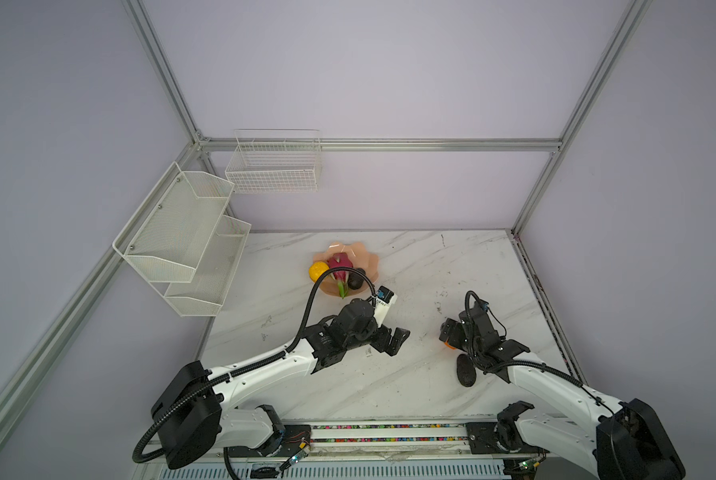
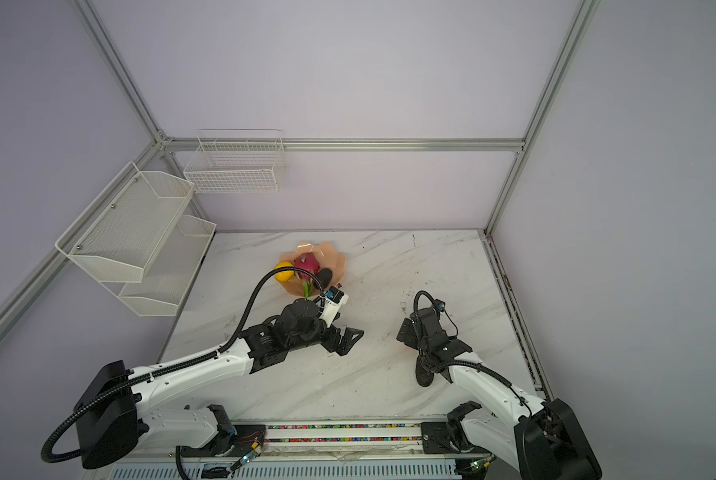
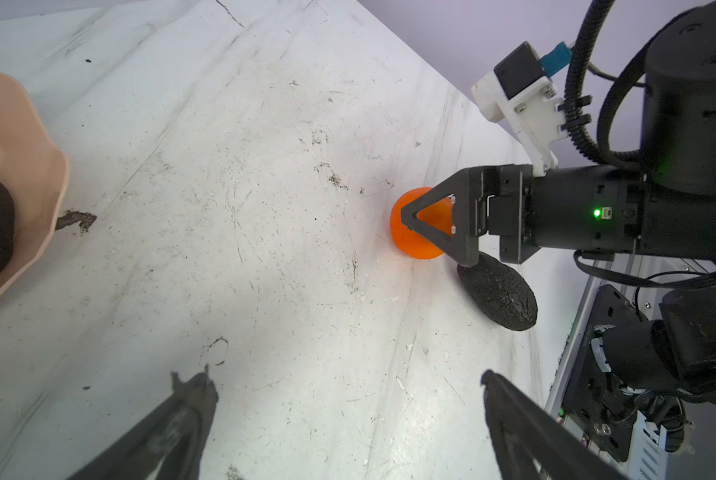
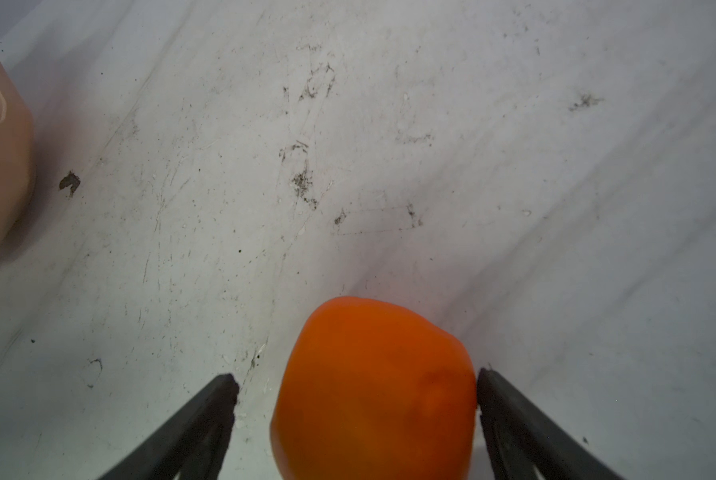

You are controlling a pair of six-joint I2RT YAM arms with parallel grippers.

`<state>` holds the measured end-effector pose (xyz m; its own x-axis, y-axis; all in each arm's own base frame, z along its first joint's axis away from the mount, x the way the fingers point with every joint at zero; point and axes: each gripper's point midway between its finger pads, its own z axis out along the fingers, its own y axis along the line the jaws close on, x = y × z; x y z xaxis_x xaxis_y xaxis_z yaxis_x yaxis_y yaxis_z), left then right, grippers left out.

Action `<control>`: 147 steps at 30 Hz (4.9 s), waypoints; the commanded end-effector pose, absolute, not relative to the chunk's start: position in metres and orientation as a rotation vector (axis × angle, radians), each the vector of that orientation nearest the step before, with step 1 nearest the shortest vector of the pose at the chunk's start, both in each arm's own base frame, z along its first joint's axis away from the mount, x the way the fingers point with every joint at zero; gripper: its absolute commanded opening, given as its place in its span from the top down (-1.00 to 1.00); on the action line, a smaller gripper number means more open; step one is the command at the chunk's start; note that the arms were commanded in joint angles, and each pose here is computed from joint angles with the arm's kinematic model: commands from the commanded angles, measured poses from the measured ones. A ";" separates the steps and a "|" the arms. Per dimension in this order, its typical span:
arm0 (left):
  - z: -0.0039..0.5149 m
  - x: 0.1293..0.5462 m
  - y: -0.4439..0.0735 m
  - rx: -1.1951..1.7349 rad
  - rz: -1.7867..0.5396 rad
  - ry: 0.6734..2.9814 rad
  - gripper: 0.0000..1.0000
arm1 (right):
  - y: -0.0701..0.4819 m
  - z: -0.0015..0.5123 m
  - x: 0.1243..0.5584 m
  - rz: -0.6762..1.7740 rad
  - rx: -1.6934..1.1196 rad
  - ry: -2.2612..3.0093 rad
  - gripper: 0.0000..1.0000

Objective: Place and organize the fake fruits in the fruit bowl
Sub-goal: 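Withdraw the left gripper from the bowl while the right gripper grasps the orange, then carry the orange with the right gripper and release it into the bowl, then move the right gripper back down to the second dark avocado, then lower the right gripper over the avocado and close on it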

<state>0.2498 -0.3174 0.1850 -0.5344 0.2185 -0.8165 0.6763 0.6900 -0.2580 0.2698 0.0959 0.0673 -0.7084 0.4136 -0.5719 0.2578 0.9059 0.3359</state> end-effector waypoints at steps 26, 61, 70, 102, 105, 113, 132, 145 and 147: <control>0.214 0.332 -0.165 0.111 -0.288 2.145 -1.00 | 0.293 0.201 0.453 0.638 -0.248 2.067 -0.23; 0.231 0.338 -0.107 -0.070 -0.272 2.072 -1.00 | 0.404 0.133 0.549 0.630 -0.412 2.009 -0.70; 0.244 0.330 -0.125 0.027 -0.379 2.049 -1.00 | 0.400 0.201 0.544 0.642 -0.402 1.904 -0.85; 0.196 0.196 -0.282 0.646 -0.917 1.925 -1.00 | 0.110 0.117 0.199 0.089 0.536 2.416 -0.84; 0.204 0.190 -0.278 0.647 -0.939 1.892 -1.00 | 0.111 0.109 0.197 0.064 0.564 2.430 -0.87; 0.195 0.173 -0.266 0.674 -0.966 1.924 -1.00 | 0.112 0.084 0.185 -0.040 0.666 2.426 -0.95; 0.201 0.185 -0.229 0.558 -0.759 1.999 -1.00 | 0.101 0.090 0.148 -0.286 1.132 2.232 -0.95; 0.204 0.188 -0.210 0.434 -0.755 1.927 -1.00 | 0.093 0.059 0.114 -0.211 1.517 2.146 -0.95; 0.205 0.189 -0.205 0.413 -0.746 1.915 -1.00 | 0.088 0.045 0.110 -0.214 1.542 2.138 -0.95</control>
<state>0.1853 -0.2139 0.2146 -0.4448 -0.0115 -0.8955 0.6163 0.7216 -0.3154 0.1244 0.0914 0.0624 -0.6059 0.5738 -0.5510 0.7081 0.7047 -0.0447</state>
